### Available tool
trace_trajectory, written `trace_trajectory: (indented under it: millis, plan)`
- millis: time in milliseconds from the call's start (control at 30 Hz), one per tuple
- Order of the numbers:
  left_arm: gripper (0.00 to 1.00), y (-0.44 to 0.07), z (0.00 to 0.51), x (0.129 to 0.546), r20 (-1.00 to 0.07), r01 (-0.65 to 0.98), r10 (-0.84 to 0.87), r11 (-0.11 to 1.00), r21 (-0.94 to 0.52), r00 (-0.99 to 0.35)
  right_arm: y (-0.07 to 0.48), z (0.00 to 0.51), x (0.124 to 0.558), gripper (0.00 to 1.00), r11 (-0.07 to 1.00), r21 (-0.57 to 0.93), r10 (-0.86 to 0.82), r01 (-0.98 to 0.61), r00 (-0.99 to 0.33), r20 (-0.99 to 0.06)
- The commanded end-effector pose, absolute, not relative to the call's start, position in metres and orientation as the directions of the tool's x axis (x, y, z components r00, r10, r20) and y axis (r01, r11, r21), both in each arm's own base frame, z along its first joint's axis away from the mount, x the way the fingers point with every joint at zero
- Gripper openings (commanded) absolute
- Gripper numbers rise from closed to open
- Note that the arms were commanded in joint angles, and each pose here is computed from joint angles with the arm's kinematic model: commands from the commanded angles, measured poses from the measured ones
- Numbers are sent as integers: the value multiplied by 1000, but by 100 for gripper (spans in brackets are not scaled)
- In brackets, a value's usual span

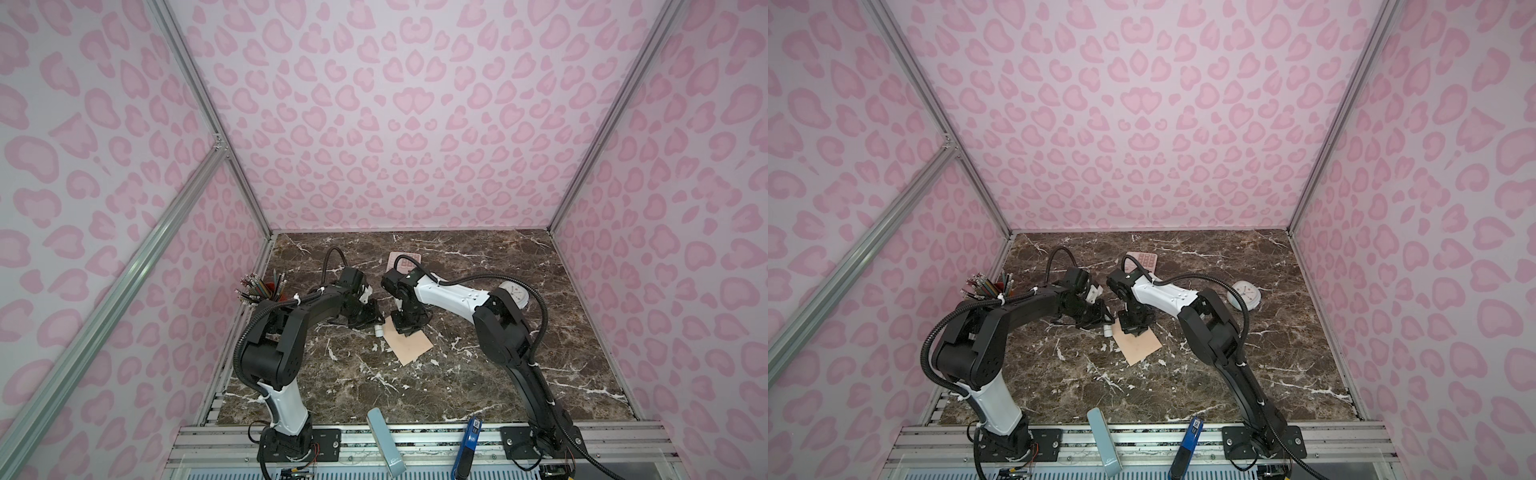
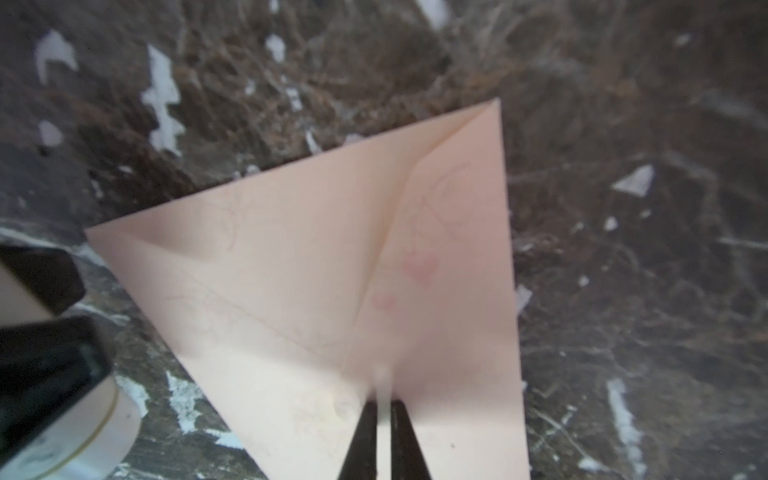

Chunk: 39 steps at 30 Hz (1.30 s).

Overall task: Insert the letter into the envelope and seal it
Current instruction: 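Press the right gripper tips along the folded flap's seam to seal it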

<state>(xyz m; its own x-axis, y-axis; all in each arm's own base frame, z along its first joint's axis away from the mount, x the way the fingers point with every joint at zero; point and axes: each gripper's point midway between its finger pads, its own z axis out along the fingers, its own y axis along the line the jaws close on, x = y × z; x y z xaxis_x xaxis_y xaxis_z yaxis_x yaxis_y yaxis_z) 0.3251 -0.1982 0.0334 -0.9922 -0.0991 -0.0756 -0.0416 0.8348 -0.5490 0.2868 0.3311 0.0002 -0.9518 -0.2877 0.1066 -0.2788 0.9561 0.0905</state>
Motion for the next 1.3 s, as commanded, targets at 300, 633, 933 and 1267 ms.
trace_trajectory:
  millis: [300,633,933,1267]
  plan:
    - [4,-200,40,328,-93,-21,-88,829,-559,-992,324,-46,260,9,959,71,-283,-274,-929,240]
    - [4,-200,42,328,-98,-18,-87,828,-560,-991,323,-50,255,15,958,66,-287,-280,-924,251]
    - [4,-200,44,328,-97,-16,-86,828,-561,-992,326,-43,259,22,957,71,-291,-282,-927,238]
    - [4,-200,46,329,-98,-14,-83,829,-559,-992,332,-3,276,26,954,82,-299,-289,-940,163]
